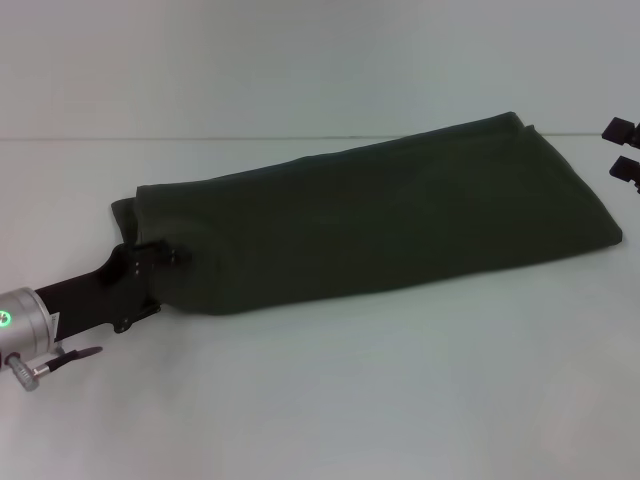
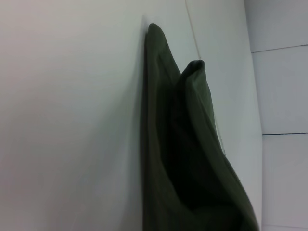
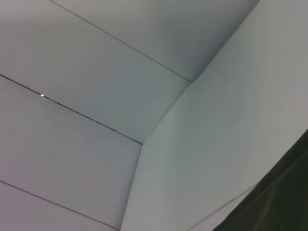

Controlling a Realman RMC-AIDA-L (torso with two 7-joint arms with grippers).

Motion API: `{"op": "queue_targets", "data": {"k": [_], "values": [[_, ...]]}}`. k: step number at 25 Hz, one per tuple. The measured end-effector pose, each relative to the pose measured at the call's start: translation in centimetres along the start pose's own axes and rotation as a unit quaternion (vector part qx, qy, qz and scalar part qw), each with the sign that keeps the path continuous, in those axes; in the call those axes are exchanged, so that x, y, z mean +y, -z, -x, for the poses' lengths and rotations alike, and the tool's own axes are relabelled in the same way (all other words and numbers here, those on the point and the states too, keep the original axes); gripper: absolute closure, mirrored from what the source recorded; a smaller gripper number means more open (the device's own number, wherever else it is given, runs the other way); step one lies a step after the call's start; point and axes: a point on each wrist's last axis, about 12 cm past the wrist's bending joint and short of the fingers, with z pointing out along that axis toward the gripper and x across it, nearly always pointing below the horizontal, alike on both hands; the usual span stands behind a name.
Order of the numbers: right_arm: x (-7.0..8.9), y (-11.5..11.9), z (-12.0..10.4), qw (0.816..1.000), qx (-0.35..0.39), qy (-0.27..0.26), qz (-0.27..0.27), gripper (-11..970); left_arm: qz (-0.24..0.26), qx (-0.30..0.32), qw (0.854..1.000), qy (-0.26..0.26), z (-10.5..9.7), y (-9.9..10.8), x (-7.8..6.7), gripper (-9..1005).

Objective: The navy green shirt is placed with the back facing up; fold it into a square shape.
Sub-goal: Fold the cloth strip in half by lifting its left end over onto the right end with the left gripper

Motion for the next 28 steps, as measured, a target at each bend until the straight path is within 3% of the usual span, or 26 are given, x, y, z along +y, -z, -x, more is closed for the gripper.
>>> {"op": "queue_targets", "data": {"k": [13,18,28], "values": [[-0.2,0.3,-0.1,1.000,-0.001,-0.003,-0.001,165,0.003,0.004,1.000,-0.015,0.2,-0.1,-0.3,759],[-0.2,0.4,-0.2,1.000,-0.002,-0.006,-0.001,166,0.013,0.002,0.999,-0.047,1.6,0.8,-0.9,925],[-0.8,0.9,-0.4,1.000,-0.012,-0.023,-0.006,166,0.111,-0.018,0.985,-0.129,6.9,4.3,-2.9,972]]}}
